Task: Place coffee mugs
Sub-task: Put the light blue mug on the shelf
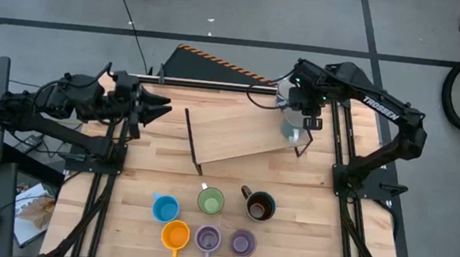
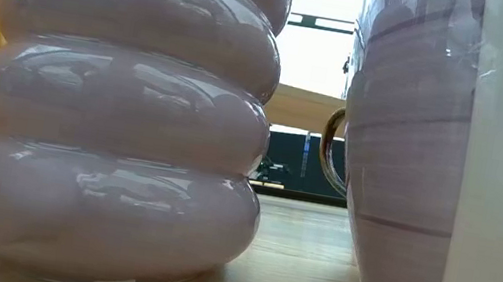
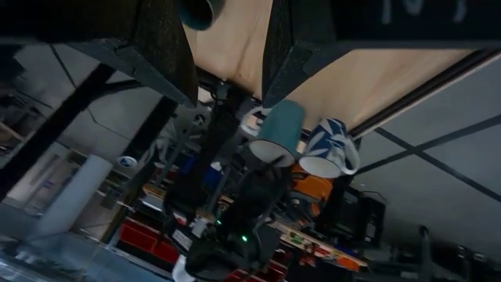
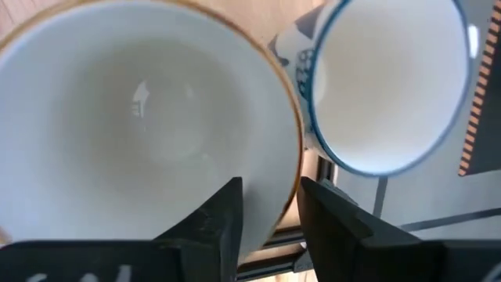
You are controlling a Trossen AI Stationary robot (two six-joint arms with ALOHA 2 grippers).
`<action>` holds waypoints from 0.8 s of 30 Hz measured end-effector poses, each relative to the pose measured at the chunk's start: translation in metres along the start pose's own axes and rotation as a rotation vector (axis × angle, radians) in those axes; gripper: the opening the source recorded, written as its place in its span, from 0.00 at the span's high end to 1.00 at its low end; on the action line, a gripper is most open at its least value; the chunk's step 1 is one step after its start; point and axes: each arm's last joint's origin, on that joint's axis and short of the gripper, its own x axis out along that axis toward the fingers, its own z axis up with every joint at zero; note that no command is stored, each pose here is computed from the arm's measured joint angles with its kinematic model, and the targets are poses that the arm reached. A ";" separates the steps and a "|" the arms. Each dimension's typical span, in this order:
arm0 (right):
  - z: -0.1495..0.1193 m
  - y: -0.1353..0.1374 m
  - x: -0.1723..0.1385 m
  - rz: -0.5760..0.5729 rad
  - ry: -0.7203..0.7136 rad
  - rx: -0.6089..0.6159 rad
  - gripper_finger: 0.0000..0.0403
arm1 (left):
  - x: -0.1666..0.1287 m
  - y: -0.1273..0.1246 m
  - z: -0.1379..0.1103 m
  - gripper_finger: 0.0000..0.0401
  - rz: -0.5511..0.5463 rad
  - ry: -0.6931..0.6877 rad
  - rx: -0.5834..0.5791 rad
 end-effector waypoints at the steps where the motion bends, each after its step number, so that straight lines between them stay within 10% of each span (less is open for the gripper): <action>1: -0.001 0.000 -0.002 -0.005 -0.004 0.001 0.68 | 0.000 0.000 0.000 0.62 -0.003 0.001 0.000; 24: -0.020 0.017 -0.034 -0.084 -0.099 0.057 0.67 | 0.000 0.000 0.000 0.62 0.004 -0.002 0.007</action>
